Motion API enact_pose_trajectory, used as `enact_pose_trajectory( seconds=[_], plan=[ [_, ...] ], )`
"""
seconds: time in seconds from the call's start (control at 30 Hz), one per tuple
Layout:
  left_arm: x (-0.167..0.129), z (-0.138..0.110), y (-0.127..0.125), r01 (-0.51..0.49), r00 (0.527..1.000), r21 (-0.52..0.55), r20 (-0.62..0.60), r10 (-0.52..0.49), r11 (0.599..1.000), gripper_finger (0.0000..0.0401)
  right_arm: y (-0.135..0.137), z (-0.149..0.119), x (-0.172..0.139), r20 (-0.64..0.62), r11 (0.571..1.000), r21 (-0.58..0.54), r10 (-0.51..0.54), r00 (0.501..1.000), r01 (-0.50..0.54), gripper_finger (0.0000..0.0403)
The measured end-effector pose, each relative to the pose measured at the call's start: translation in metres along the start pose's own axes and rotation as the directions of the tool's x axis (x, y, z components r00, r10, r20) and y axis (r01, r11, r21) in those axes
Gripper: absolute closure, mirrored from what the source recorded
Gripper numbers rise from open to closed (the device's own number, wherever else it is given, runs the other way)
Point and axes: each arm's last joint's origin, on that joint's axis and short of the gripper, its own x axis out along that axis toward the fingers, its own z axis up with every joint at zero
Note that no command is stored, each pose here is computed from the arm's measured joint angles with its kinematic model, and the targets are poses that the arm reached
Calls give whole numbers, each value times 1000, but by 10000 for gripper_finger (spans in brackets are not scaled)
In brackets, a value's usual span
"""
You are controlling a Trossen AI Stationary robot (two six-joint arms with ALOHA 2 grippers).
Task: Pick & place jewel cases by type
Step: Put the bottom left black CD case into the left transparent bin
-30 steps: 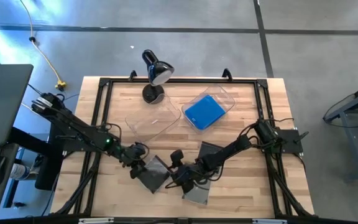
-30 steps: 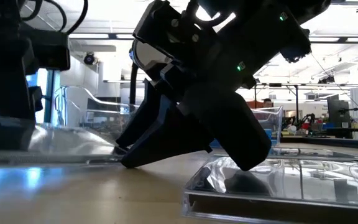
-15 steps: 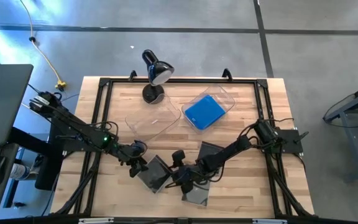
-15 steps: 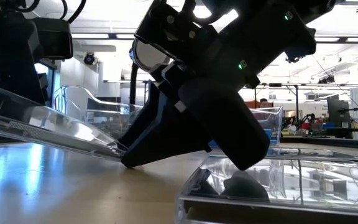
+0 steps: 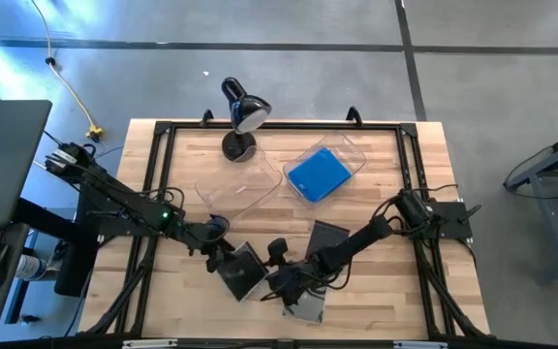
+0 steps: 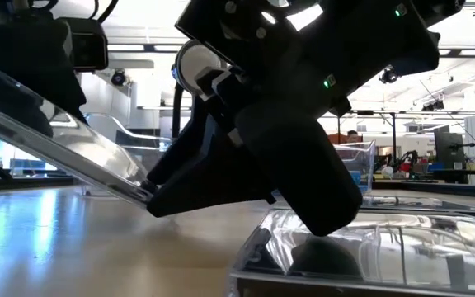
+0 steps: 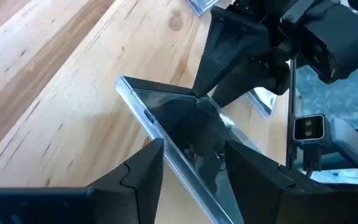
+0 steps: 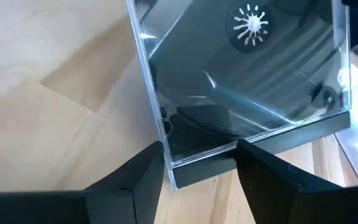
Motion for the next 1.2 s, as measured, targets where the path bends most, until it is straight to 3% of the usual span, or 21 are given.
enact_pose_trajectory(
  seconds=[0.7, 1.07, 1.2],
  plan=[
    [0, 4, -4, 39, 998, -107, 60, -32, 993, 234, -1, 7, 0, 70, 1000, 23, -20, 997, 18, 219],
    [0, 5, -4, 34, 996, -239, 88, -13, 970, 234, -1, 6, 0, 57, 999, 26, -42, 997, 41, 260],
    [0, 5, -4, 39, 995, -311, 102, -8, 950, 234, -2, 6, 0, 49, 995, 77, -61, 997, 57, 262]
  ],
)
